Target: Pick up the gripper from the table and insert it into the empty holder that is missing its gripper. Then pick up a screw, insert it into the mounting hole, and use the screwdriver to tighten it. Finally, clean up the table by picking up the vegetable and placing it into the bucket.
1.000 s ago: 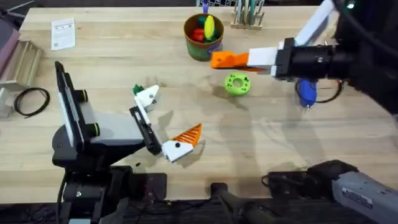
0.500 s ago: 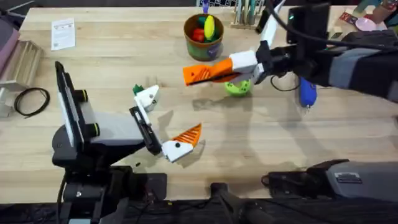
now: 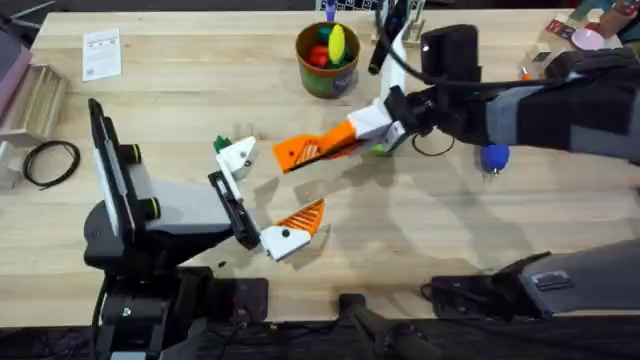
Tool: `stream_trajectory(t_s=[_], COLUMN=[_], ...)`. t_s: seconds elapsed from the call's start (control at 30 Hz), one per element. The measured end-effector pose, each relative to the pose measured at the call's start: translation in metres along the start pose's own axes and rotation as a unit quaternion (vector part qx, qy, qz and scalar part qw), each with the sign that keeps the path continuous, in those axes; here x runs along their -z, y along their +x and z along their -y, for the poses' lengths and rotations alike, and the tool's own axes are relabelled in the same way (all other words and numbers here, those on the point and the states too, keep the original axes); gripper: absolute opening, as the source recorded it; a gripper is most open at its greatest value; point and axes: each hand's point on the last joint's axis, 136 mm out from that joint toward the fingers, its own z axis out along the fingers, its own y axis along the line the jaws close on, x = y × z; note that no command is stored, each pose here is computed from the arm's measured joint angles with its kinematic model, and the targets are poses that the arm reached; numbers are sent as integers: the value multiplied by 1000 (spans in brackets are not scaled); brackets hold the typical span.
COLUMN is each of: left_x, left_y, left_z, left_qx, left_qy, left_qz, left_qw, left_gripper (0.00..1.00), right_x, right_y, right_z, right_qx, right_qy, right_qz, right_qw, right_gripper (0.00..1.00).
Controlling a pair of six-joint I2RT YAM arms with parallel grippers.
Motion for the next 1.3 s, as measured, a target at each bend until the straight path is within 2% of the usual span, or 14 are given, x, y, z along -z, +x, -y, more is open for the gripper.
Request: stream_trajectory(t_s=[0.37,0.53,0.87,1.3], left_x=[0,0,0,0], left_y=[0,0,0,0], left_z=[0,0,0,0], left_qx=[0,0,0,0], left_qy=[0,0,0,0], left_qz=[0,0,0,0], left_qw=[1000,1000,1000,1000], left_gripper=[985,985,985,985], right_x=[-21,-24,-26,-29], right_y=[9,8,10,-3], right_z=[13,15,20,18], right_qx=[-13,-6,-36,-35], right_qy=[-3,-4,-8,-10], right_qz=[-32,-35,-42,-46], right_qw=[999,999,998,998], right_gripper=[9,9,9,9])
